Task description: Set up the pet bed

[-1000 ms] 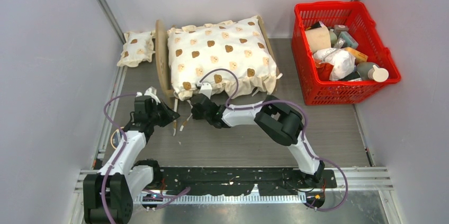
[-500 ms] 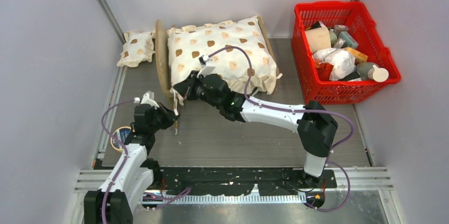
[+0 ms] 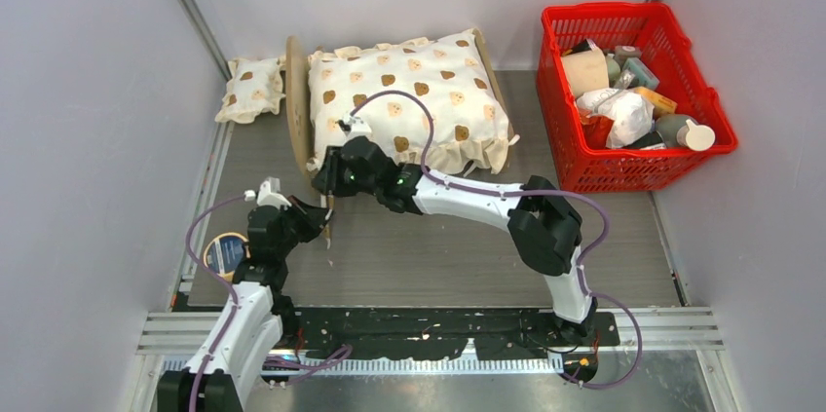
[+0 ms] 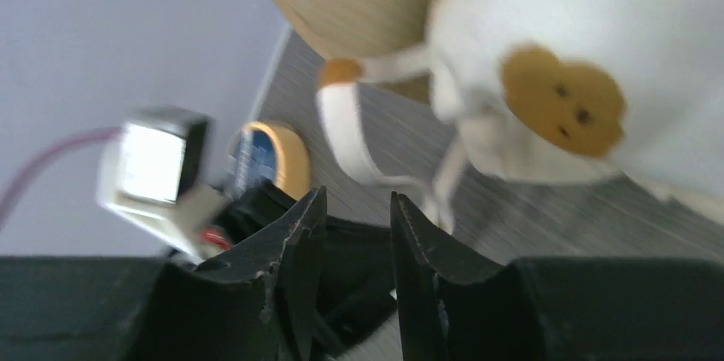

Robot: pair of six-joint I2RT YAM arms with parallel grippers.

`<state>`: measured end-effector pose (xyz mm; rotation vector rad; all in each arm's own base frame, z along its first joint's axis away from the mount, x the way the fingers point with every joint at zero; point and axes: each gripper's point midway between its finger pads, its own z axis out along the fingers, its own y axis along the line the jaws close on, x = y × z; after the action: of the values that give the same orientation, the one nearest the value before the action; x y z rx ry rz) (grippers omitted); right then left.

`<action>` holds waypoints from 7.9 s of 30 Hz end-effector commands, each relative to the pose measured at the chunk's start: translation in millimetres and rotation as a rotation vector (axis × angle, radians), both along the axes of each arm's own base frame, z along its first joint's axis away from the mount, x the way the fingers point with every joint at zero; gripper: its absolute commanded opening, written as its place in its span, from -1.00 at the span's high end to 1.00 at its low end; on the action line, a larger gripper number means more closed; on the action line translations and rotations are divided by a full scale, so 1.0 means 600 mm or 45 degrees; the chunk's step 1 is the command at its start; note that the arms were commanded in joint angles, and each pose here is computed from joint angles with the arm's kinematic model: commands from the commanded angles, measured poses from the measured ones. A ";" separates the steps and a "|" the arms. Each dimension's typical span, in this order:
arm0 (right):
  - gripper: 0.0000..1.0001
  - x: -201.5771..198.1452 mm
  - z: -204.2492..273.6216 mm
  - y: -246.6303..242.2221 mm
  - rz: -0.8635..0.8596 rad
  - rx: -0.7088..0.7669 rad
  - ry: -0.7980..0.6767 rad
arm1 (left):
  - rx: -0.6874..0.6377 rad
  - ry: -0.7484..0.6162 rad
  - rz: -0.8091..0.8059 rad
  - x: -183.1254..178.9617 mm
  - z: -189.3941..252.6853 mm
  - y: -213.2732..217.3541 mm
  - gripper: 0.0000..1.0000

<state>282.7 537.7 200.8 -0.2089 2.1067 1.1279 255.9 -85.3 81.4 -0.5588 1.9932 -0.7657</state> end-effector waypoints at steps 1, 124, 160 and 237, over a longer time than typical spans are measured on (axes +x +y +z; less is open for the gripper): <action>0.16 -0.022 -0.026 -0.048 0.021 -0.120 0.003 | -0.084 -0.111 -0.044 0.006 0.045 -0.019 1.00; -0.14 -0.057 -0.124 0.034 -0.157 0.539 -0.268 | 0.195 0.046 -0.165 -0.025 0.205 0.005 1.00; 0.90 -0.055 -0.109 -0.002 0.005 0.112 -0.416 | 0.300 0.074 -0.051 0.069 0.143 0.043 1.00; 0.28 -0.123 -0.206 -0.135 0.521 -0.450 -0.430 | 0.200 0.293 -0.044 0.019 0.000 0.033 1.00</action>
<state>194.8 438.8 74.5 -1.0502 1.8640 0.9565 261.2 -65.2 72.0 -0.5549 2.3067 -0.5661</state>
